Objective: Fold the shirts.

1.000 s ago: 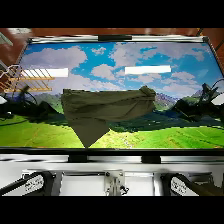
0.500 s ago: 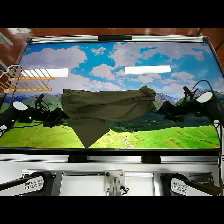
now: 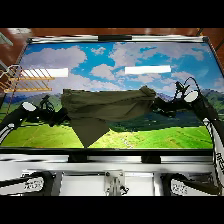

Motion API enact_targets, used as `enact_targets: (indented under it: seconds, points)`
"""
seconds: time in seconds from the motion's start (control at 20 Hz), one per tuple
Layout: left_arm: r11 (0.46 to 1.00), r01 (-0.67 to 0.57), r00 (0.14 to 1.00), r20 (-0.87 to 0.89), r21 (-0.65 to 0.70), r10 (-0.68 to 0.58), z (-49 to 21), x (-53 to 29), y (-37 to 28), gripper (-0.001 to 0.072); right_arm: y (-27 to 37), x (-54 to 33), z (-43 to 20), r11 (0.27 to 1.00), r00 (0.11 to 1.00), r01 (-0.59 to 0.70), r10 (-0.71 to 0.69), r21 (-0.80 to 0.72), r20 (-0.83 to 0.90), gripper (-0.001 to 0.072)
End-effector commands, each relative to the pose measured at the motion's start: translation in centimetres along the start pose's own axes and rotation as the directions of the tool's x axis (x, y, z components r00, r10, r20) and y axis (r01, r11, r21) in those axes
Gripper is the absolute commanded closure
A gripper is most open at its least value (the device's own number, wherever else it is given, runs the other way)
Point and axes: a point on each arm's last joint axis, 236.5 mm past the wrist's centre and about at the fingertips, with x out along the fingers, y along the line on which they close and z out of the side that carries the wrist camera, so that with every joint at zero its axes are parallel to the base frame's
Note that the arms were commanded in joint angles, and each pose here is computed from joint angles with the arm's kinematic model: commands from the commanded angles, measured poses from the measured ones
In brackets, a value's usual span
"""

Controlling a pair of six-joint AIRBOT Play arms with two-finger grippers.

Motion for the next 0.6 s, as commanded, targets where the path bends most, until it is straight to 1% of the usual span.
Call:
enact_targets:
  seconds: [0.0,0.15,0.3,0.35,0.4,0.45,0.5,0.55]
  points:
    - [1.0,0.0,1.0,0.026,0.005,0.0,0.5,-0.1,-0.2,0.0674,-1.0,1.2,1.0,0.999,0.999,0.03,-0.031,0.03,0.035,0.0136]
    - [0.999,0.011,0.999,0.049,0.033,-0.012,0.8,-1.1,-0.9,0.0675,-2.0,3.1,0.8,0.997,0.999,0.041,-0.041,0.062,0.009,0.0136]
    - [0.998,0.026,0.993,0.112,0.061,-0.033,1.7,-2.8,-2.1,0.0675,-1.2,4.5,2.0,0.99,0.999,-0.022,0.015,0.139,0.051,0.0137]
    - [0.997,0.03,0.99,0.137,0.072,-0.04,2.0,-3.4,-2.5,0.0675,-1.3,4.7,2.4,0.988,0.998,-0.023,0.013,0.15,0.069,0.0139]
    - [0.996,0.033,0.986,0.159,0.081,-0.046,2.4,-4.0,-2.8,0.0675,-1.5,4.9,2.6,0.986,0.997,-0.022,0.01,0.164,0.078,0.0201]
    - [0.995,0.036,0.982,0.18,0.088,-0.051,2.7,-4.5,-3.1,0.0675,-1.4,5.0,2.6,0.984,0.997,-0.027,0.014,0.175,0.077,0.0329]
    - [0.994,0.036,0.979,0.195,0.107,-0.056,2.9,-4.9,-3.4,0.0675,-1.4,5.1,2.6,0.983,0.997,-0.032,0.018,0.181,0.075,0.0478]
    - [0.989,0.034,0.977,0.204,0.141,-0.063,3.1,-5.3,-3.7,0.0675,-1.3,4.9,2.7,0.986,0.997,-0.031,0.019,0.162,0.079,0.0647]
